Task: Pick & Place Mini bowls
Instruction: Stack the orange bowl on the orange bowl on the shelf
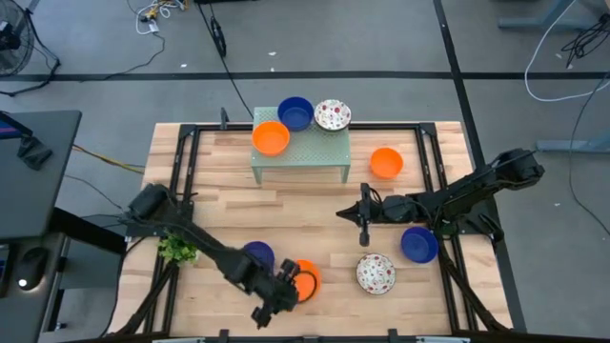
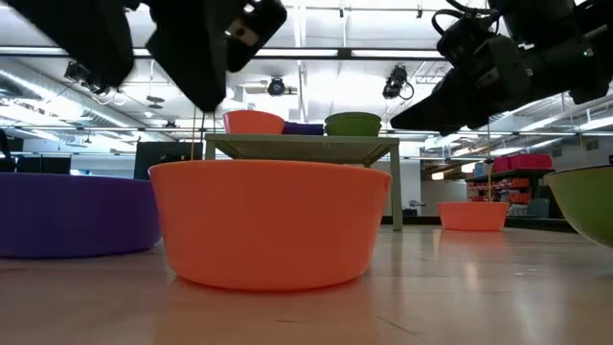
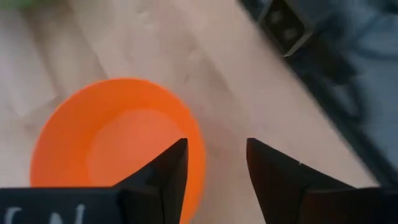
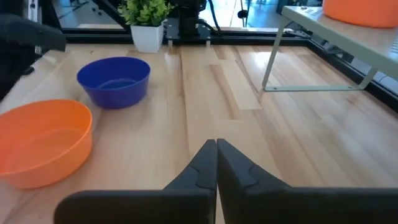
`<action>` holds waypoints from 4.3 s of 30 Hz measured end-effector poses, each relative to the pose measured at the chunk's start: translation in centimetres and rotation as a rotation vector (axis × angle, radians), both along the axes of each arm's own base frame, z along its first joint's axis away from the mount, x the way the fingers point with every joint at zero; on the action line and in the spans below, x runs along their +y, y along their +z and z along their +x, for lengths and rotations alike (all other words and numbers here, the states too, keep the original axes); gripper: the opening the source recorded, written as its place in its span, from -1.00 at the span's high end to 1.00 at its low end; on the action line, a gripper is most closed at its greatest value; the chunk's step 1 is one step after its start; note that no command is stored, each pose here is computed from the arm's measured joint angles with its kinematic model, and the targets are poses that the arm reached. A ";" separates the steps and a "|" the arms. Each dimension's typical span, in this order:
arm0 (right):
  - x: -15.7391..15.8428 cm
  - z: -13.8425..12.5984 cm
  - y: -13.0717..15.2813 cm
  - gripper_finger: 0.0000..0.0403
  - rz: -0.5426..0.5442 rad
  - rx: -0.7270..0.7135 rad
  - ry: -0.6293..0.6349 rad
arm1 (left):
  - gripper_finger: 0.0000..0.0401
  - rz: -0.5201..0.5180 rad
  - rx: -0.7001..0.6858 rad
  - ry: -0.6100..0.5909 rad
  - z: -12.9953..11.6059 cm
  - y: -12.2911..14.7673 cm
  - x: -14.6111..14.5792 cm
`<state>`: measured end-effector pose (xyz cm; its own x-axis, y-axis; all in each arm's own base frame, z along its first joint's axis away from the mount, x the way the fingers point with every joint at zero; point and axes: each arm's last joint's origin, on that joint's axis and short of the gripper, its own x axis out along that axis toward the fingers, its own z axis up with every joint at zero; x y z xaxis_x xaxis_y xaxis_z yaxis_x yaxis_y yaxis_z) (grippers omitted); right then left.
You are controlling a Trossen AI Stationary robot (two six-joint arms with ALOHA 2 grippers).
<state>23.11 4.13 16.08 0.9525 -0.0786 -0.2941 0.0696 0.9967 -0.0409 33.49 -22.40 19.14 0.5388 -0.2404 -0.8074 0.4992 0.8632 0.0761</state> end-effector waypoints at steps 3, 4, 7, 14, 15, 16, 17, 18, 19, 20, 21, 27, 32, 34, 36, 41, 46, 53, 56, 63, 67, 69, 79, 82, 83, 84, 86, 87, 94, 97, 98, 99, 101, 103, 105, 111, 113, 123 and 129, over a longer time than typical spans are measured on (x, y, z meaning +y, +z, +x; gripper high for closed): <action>0.0 0.0 0.0 0.97 0.021 0.001 0.004 | 0.15 0.068 0.001 0.057 -0.1 -1.6 -0.8; 0.1 0.0 0.0 0.97 0.029 0.003 0.004 | 0.16 0.081 0.009 0.074 -0.2 -2.1 -0.9; 0.4 -0.1 -0.1 0.97 0.049 0.010 0.011 | 0.20 0.085 0.024 0.121 -0.3 -3.2 -1.4; 1.6 -0.4 -0.1 0.97 0.059 0.014 0.057 | 0.38 0.080 0.027 0.179 -0.2 -3.9 -1.6; 1.6 -0.4 -0.1 0.97 0.064 0.013 0.059 | 0.41 0.081 0.025 0.184 -0.2 -3.9 -1.6; 1.7 -0.4 -0.1 0.97 0.068 0.012 0.061 | 0.43 0.080 0.023 0.191 -0.2 -3.9 -1.6; 1.7 -0.4 -0.1 0.97 0.071 0.012 0.061 | 0.46 0.077 0.022 0.195 -0.2 -3.9 -1.6; 1.7 -0.4 -0.1 0.97 0.073 0.011 0.060 | 0.48 0.072 0.022 0.199 -0.2 -3.8 -1.6; 1.7 -0.4 -0.1 0.97 0.073 0.011 0.060 | 0.51 0.071 0.022 0.200 -0.2 -3.8 -1.5; 1.7 -0.4 -0.1 0.97 0.074 0.012 0.059 | 0.53 0.069 0.024 0.200 -0.2 -3.8 -1.5; 1.7 -0.4 -0.1 0.97 0.076 0.013 0.058 | 0.56 0.066 0.026 0.197 -0.2 -3.8 -1.5; 1.7 -0.4 -0.2 0.97 0.097 0.016 0.051 | 0.73 0.065 0.024 0.199 -0.1 -3.8 -1.5; 1.7 -0.4 -0.2 0.97 0.094 0.023 0.050 | 0.78 0.050 0.026 0.200 -0.1 -3.5 -1.4; 1.7 -0.4 -0.2 0.97 0.091 0.023 0.051 | 0.77 0.051 0.023 0.192 -0.1 -3.4 -1.3; 1.7 -0.4 -0.3 0.97 0.087 0.024 0.051 | 0.74 0.051 0.015 0.192 -0.1 -3.1 -1.3; 1.7 -0.5 -0.3 0.97 0.071 0.030 0.055 | 0.63 0.053 0.004 0.195 -0.2 -2.7 -1.2; 1.7 -0.5 -0.3 0.97 0.070 0.033 0.055 | 0.55 0.049 0.005 0.200 -0.1 -2.6 -1.1; 1.7 -0.5 -0.4 0.97 0.068 0.038 0.055 | 0.67 0.051 0.009 0.202 0.0 -2.7 -0.8; 1.7 -0.5 -0.4 0.97 0.068 0.038 0.056 | 0.85 0.054 0.015 0.185 0.1 -2.7 -0.8; 1.7 -0.5 -0.4 0.97 0.068 0.038 0.055 | 0.96 0.098 -0.001 0.172 -0.1 -2.1 -0.4; 1.7 -0.5 -0.4 0.97 0.068 0.037 0.056 | 0.97 0.127 -0.054 0.207 -0.8 1.0 0.8; 1.7 -0.5 -0.4 0.97 0.068 0.037 0.055 | 0.97 0.137 -0.107 0.248 -1.3 3.3 1.8; 1.6 -0.5 -0.3 0.97 0.067 0.030 0.055 | 0.98 0.238 -0.290 0.453 -3.2 15.6 13.3; 1.6 -0.5 -0.3 0.97 0.067 0.030 0.055 | 0.98 0.324 -0.247 0.521 -3.0 18.0 17.6; 1.6 -0.5 -0.3 0.97 0.067 0.031 0.055 | 0.97 0.350 -0.224 0.538 -3.1 18.5 18.9; 1.6 -0.5 -0.3 0.97 0.067 0.032 0.055 | 0.97 0.361 -0.212 0.558 -3.1 19.0 20.2; 1.6 -0.5 -0.3 0.97 0.066 0.034 0.055 | 0.97 0.361 -0.177 0.585 -3.2 19.4 22.6; 1.6 -0.5 -0.4 0.97 0.065 0.038 0.055 | 0.97 0.355 -0.154 0.601 -3.4 19.4 23.7; 1.6 -0.5 -0.5 0.97 0.036 0.054 0.063 | 0.97 0.287 -0.030 0.699 -4.2 18.6 29.0; 1.6 -0.5 -0.5 0.97 0.027 0.055 0.064 | 0.97 0.285 -0.018 0.734 -4.4 18.4 30.2; 1.6 -0.5 -0.5 0.97 0.024 0.054 0.059 | 0.97 0.286 -0.019 0.745 -4.4 18.4 30.6; 1.5 -0.5 -0.5 0.97 0.023 0.054 0.056 | 0.97 0.286 -0.013 0.760 -4.5 18.4 31.1; 1.4 -0.5 -0.5 0.97 0.020 0.053 0.045 | 0.97 0.272 0.021 0.783 -4.6 17.9 32.0; 1.3 -0.5 -0.5 0.97 0.017 0.052 0.034 | 0.97 0.252 0.027 0.792 -4.4 17.6 32.6; 1.3 -0.5 -0.5 0.97 0.015 0.052 0.032 | 0.97 0.240 0.046 0.799 -4.2 17.1 33.2; 1.3 -0.5 -0.5 0.97 0.014 0.056 0.032 | 0.97 0.234 0.089 0.803 -3.1 15.7 33.8; 1.3 -0.5 -0.6 0.97 0.014 0.057 0.032 | 0.97 0.231 0.098 0.803 -2.9 15.5 33.9; 1.3 -0.5 -0.6 0.97 0.017 0.059 0.031 | 0.96 0.162 0.101 0.848 -2.9 15.3 34.1; 1.3 -0.5 -0.6 0.97 0.016 0.059 0.031 | 0.95 0.145 0.102 0.844 -2.9 15.3 34.1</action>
